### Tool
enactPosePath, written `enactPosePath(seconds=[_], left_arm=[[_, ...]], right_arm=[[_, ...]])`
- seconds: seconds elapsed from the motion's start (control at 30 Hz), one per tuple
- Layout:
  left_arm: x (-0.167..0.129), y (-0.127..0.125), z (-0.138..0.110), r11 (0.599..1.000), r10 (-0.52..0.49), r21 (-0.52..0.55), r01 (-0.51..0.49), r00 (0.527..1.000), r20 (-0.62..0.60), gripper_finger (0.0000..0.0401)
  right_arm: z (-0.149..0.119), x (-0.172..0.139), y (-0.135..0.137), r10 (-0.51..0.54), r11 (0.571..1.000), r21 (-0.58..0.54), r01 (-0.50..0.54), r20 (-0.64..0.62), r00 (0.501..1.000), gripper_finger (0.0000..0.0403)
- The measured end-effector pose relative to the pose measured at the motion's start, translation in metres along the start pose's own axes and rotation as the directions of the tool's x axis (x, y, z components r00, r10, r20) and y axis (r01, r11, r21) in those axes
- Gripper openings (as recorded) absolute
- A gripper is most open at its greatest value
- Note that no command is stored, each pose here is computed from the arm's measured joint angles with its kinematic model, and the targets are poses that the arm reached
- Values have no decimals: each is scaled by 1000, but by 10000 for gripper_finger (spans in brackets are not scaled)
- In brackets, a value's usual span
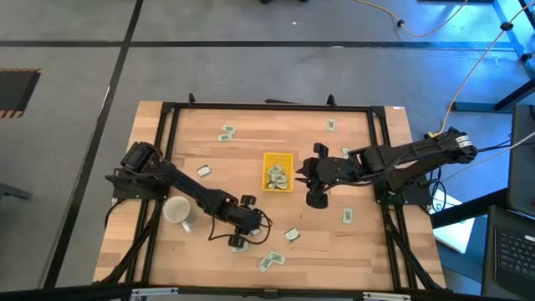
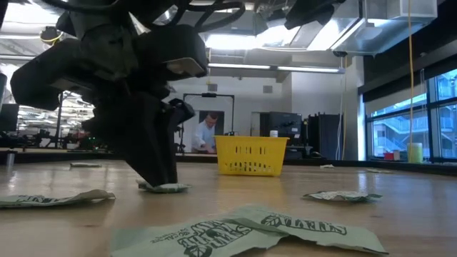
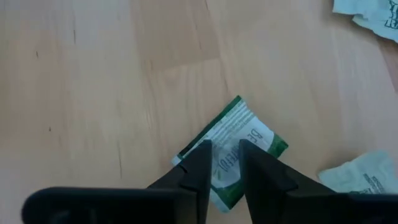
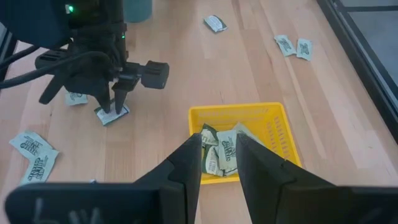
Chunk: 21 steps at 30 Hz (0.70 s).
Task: Pick and place Stevia / Truvia into bins
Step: Put the bottom left green stevia packet into the yellow bin
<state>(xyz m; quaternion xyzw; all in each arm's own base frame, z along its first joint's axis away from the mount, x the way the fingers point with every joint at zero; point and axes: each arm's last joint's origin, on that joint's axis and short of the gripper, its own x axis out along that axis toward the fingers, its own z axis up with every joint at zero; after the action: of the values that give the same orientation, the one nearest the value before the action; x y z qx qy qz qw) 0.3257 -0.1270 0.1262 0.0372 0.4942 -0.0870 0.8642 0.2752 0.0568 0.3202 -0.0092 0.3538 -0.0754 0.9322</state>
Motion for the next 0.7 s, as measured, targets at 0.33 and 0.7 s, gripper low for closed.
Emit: enactPosePath(seconds=[0.33, 0.7], left_arm=[[4, 0, -1, 1000, 5, 0, -5, 1000, -6, 20], [2, 2, 2, 992, -36, -118, 39, 999, 25, 6]], right_arm=[[-2, -1, 4, 20, 1000, -9, -20, -8, 1000, 102], [-10, -12, 36, 241, 960, -134, -245, -45, 970, 102]])
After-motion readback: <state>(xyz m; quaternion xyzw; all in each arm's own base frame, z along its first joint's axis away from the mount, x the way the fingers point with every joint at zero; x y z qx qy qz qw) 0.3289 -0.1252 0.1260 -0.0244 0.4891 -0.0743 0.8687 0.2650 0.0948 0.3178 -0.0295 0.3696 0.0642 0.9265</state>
